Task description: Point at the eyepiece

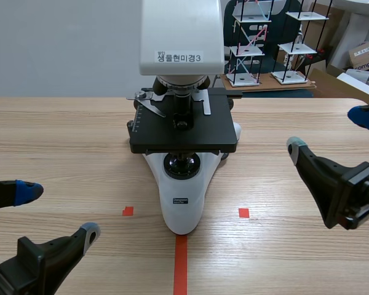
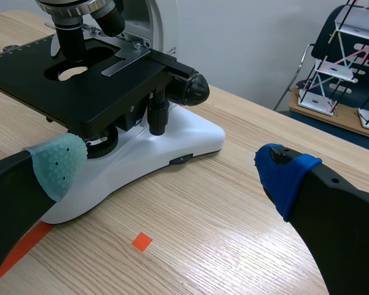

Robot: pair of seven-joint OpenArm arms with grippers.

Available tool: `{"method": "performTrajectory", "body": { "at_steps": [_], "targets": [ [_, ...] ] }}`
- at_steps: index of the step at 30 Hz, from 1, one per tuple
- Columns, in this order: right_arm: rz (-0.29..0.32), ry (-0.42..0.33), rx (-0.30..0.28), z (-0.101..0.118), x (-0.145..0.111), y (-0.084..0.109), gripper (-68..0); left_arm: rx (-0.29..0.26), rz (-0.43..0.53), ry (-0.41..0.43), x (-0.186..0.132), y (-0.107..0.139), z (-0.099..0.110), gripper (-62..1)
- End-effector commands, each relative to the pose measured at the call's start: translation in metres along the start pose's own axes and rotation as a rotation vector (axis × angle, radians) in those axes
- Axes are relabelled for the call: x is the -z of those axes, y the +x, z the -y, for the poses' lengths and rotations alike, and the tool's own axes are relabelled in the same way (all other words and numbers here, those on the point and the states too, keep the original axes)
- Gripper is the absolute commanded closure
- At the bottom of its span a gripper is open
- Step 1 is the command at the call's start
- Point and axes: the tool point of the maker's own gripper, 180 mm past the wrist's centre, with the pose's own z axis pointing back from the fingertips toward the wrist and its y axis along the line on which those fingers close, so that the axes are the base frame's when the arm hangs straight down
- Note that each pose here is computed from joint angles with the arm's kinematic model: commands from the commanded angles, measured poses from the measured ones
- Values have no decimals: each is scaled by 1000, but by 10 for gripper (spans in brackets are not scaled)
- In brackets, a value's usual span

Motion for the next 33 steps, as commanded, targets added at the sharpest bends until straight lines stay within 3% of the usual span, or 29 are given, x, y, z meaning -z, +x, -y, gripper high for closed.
{"method": "performTrajectory", "body": {
  "at_steps": [1, 7, 9, 14, 16, 24, 29, 33],
  "targets": [
    [41, -7, -11, 5, 1, 11, -606, 1, 29, -3, 0, 8, 0, -623],
    [50, -10, -6, 5, 1, 12, -585, 2, 28, -3, 0, 8, 0, -623],
    [57, -14, -7, 6, 1, 14, -474, 2, 29, -3, 0, 8, 0, -623],
    [106, -48, 16, 7, -1, 21, -107, 1, 29, -3, 0, 8, 0, -623],
    [135, -58, 20, 6, -3, 28, -16, 2, 28, -3, 0, 8, 0, -623],
    [273, -21, -44, -9, 2, 88, 0, 2, 28, -3, 0, 8, 0, -623],
    [272, -27, -75, -5, 15, 108, 0, 2, 28, -3, 0, 8, 0, -623],
    [286, -90, -82, 15, 25, 122, 0, 2, 28, -3, 0, 8, 0, -623]
  ]
}}
